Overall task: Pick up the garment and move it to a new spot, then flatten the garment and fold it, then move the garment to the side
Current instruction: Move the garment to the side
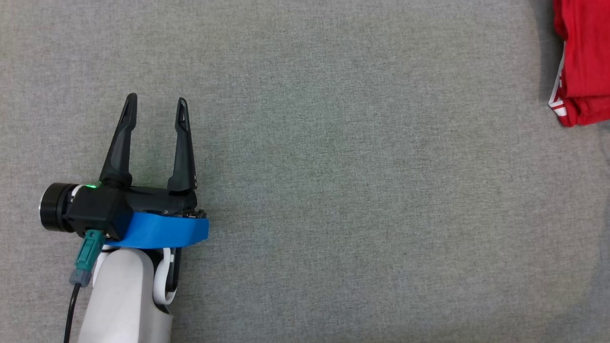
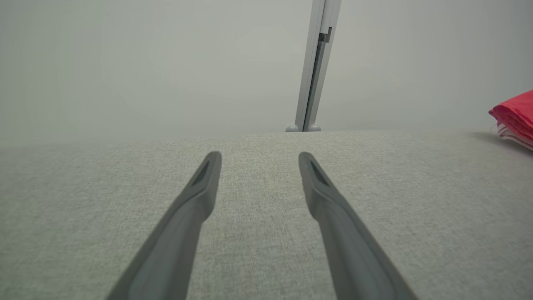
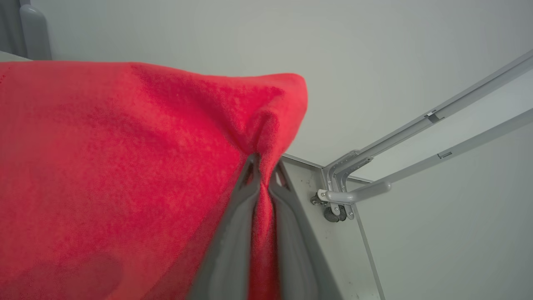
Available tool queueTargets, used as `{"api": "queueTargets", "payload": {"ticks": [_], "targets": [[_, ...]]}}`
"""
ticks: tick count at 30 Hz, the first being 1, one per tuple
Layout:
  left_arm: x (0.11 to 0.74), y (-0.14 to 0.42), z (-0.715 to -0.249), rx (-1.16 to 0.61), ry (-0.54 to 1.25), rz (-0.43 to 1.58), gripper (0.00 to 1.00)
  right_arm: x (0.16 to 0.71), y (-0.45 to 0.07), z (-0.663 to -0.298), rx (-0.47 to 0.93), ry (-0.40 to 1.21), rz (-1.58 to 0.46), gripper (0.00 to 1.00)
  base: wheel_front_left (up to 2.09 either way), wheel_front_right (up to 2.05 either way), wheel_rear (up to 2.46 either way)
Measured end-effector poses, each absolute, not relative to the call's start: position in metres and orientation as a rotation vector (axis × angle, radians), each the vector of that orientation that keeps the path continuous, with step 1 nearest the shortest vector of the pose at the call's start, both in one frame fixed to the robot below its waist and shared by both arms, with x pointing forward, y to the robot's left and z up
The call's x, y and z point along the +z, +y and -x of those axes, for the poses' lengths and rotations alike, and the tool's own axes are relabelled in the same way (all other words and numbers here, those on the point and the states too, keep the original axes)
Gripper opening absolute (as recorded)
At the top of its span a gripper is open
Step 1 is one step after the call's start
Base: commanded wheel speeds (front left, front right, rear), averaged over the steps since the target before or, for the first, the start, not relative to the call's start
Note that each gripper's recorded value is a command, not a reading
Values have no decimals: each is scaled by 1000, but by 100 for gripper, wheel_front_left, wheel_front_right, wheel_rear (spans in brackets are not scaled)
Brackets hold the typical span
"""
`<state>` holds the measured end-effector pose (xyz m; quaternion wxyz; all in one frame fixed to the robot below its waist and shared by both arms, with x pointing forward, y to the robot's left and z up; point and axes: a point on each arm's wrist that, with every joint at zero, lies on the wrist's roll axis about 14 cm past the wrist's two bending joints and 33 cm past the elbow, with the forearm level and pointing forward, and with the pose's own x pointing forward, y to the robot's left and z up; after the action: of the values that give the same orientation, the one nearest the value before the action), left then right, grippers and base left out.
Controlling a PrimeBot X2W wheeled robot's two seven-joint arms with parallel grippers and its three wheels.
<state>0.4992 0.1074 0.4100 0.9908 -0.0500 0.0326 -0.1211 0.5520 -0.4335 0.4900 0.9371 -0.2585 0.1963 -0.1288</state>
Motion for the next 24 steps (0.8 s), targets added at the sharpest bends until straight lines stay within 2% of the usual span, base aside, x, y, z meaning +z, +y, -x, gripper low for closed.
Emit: {"api": "queueTargets", "payload": {"ticks": [1,2,8,14,24], "targets": [[409,108,-499,-241,67,100,100,487,-432,-553,-264,402,518,79,0,0,0],[409,108,-499,-240,69,100,100,486,-430,-554,-265,402,520,100,0,0,0],[416,115,-498,-224,59,96,100,490,-427,-554,-281,392,517,100,0,0,0],[431,123,-492,-198,33,91,100,511,-416,-554,-274,313,498,100,0,0,0],[458,145,-463,-132,2,80,100,551,-338,-550,-119,64,396,100,0,0,0]]}}
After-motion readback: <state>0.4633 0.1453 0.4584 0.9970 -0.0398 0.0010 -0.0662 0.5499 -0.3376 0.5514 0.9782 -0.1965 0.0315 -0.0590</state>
